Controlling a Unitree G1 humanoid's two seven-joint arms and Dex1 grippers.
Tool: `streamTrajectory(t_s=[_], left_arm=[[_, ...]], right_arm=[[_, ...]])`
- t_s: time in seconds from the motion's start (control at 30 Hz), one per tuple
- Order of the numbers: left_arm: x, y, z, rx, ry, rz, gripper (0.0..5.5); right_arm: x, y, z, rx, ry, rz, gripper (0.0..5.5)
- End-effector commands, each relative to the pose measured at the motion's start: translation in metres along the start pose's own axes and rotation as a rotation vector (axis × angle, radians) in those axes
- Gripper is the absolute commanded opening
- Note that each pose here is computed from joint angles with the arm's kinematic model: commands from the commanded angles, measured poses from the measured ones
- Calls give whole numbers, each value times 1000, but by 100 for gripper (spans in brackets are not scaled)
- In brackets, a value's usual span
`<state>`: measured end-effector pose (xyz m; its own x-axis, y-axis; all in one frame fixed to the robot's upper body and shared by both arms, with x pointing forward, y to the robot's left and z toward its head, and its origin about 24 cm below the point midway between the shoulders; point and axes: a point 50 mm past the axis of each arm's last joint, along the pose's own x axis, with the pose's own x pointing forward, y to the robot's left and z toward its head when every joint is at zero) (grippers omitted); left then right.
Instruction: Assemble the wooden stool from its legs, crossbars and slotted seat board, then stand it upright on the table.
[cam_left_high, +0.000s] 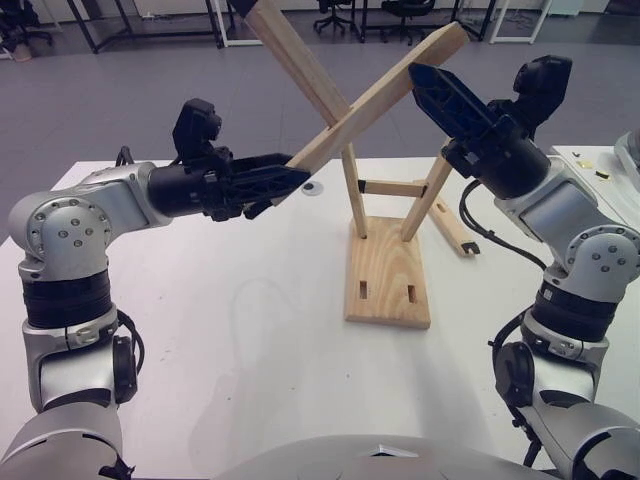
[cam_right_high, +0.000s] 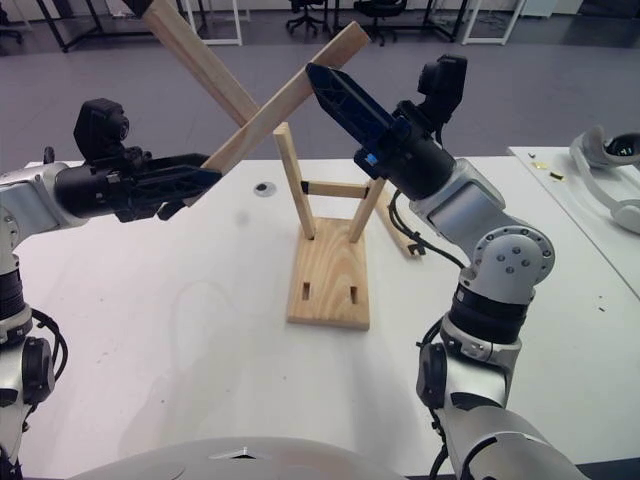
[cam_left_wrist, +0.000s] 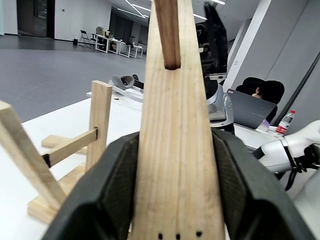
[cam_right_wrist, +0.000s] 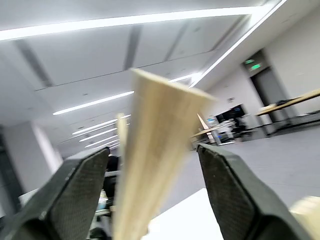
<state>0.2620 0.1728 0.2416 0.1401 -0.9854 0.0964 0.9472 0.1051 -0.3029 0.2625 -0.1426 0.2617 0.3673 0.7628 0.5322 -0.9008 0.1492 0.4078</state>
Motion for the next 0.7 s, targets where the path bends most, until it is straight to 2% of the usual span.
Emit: streamTrajectory(t_s=[0.03, 0.17, 0.33, 0.7], left_arm=[[1, -4, -4, -8, 34, -25, 204], [2, -7, -7, -32, 41, -63, 204], [3, -10, -9, -48, 41, -84, 204], [7, -10, -9, -74, 35, -92, 204]], right_arm=[[-1, 10, 5, 34, 12, 75, 357], [-3, 3, 6, 33, -4, 18, 420], [-7, -4, 5, 43, -11, -20, 420], [-12, 6, -2, 83, 12, 74, 216]])
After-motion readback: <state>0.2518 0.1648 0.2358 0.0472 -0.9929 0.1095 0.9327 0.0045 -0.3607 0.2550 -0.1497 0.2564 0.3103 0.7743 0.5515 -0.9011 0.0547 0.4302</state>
